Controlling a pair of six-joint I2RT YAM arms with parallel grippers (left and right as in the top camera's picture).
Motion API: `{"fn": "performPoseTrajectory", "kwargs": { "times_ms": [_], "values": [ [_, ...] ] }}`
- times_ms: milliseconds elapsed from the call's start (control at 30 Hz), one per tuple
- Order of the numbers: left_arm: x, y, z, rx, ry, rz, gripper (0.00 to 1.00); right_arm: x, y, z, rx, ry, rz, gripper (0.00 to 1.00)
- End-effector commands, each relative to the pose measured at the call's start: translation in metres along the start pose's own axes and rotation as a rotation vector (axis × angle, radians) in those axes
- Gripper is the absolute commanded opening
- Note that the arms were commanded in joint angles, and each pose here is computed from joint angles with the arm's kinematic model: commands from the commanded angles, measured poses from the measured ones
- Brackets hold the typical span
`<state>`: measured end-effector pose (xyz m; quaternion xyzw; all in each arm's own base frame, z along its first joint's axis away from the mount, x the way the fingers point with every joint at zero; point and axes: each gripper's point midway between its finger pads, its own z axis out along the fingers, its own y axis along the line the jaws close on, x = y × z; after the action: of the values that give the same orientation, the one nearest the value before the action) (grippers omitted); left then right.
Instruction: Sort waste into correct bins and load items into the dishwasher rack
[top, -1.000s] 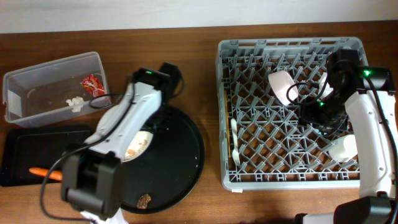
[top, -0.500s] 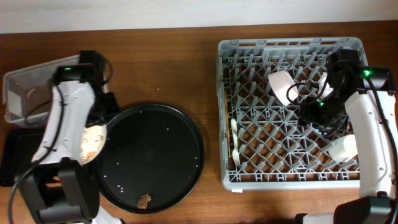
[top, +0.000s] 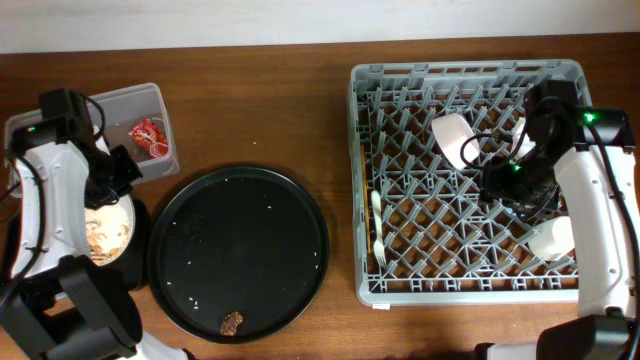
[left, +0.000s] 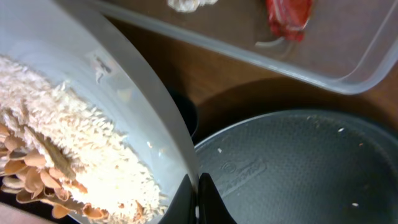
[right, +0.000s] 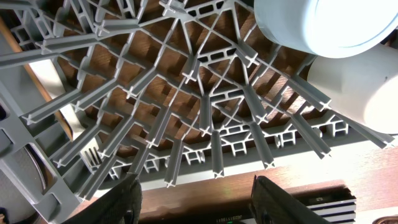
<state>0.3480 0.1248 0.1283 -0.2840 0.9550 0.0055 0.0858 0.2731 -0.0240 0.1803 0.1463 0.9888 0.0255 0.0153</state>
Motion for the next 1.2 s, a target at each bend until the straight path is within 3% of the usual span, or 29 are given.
{"fn": "performPoseTrajectory", "kwargs": {
  "times_ms": [0, 433, 633, 800, 1167],
  "values": [
    [-0.010, -0.006, -0.016, 0.088, -0.050, 0.016, 0.00, 0.002, -0.002, 0.003, 0.005, 0.013, -0.003, 0.60],
    [-0.007, -0.016, -0.032, 0.431, -0.023, 0.061, 0.00, 0.002, -0.003, 0.003, 0.012, 0.011, -0.003, 0.60],
    [0.000, 0.002, -0.039, 0.507, 0.014, -0.009, 0.00, 0.002, -0.003, 0.004, 0.012, 0.013, -0.003, 0.60],
    [-0.002, 0.003, -0.062, 0.725, -0.034, -0.008, 0.00, 0.005, -0.004, 0.010, 0.015, 0.030, -0.002, 0.60],
    [-0.005, 0.015, -0.088, 0.914, -0.110, -0.041, 0.00, 0.005, -0.006, 0.013, 0.027, 0.028, -0.002, 0.60]
  ]
}}
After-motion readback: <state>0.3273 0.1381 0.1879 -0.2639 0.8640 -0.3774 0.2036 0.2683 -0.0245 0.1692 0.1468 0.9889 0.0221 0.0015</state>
